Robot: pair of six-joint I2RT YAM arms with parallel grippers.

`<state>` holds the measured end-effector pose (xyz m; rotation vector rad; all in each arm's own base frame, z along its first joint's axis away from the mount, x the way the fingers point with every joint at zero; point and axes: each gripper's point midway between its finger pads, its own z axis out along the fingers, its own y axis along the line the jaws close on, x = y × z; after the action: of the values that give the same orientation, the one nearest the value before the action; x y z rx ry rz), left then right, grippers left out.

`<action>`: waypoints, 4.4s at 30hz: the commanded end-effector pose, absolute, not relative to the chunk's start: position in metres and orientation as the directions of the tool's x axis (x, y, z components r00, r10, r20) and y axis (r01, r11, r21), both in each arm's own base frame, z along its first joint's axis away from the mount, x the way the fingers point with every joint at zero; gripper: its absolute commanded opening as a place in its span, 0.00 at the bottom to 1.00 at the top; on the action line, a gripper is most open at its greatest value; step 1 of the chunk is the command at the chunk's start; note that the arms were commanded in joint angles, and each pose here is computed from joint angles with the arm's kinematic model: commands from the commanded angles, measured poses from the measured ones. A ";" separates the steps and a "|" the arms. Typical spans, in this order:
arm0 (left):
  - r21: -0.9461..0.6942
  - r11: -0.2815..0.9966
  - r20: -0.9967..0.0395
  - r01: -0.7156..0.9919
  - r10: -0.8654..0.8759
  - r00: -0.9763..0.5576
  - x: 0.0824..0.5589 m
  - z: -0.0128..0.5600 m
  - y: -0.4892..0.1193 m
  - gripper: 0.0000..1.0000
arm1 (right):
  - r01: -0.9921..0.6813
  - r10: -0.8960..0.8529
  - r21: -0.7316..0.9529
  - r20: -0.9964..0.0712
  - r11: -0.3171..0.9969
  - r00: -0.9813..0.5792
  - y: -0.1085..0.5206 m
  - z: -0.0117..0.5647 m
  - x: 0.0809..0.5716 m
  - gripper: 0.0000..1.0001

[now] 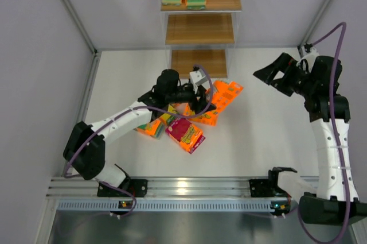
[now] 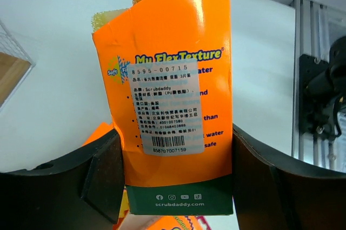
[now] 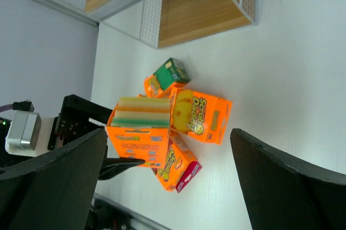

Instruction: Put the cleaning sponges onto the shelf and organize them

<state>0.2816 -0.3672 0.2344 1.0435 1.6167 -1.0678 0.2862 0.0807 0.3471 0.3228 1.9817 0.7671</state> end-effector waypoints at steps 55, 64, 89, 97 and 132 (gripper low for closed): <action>0.270 -0.031 -0.962 0.962 0.037 0.271 0.234 0.299 -0.374 0.49 | -0.393 0.030 0.515 -0.634 0.762 -0.773 0.177 0.347 0.262 0.99; 0.290 0.027 -0.956 0.957 0.055 0.288 0.233 0.298 -0.368 0.49 | -0.334 0.167 0.574 -0.649 0.748 -0.742 0.159 0.378 0.277 0.99; 0.327 0.017 -0.944 0.945 0.040 0.326 0.250 0.310 -0.384 0.50 | -0.358 0.066 0.619 -0.554 0.700 -0.830 0.192 0.322 0.248 0.99; 0.356 0.004 -0.934 0.934 0.024 0.356 0.251 0.318 -0.387 0.50 | -0.366 0.020 0.600 -0.538 0.712 -0.843 0.195 0.306 0.246 0.99; 0.388 0.005 -0.921 0.922 0.026 0.388 0.260 0.319 -0.394 0.51 | -0.339 0.086 0.678 -0.510 0.652 -0.856 0.205 0.314 0.248 0.99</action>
<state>0.2577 -0.3875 0.2872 1.3866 1.0812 -0.9350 0.2484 0.1950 0.3019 -0.1451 2.4272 1.0890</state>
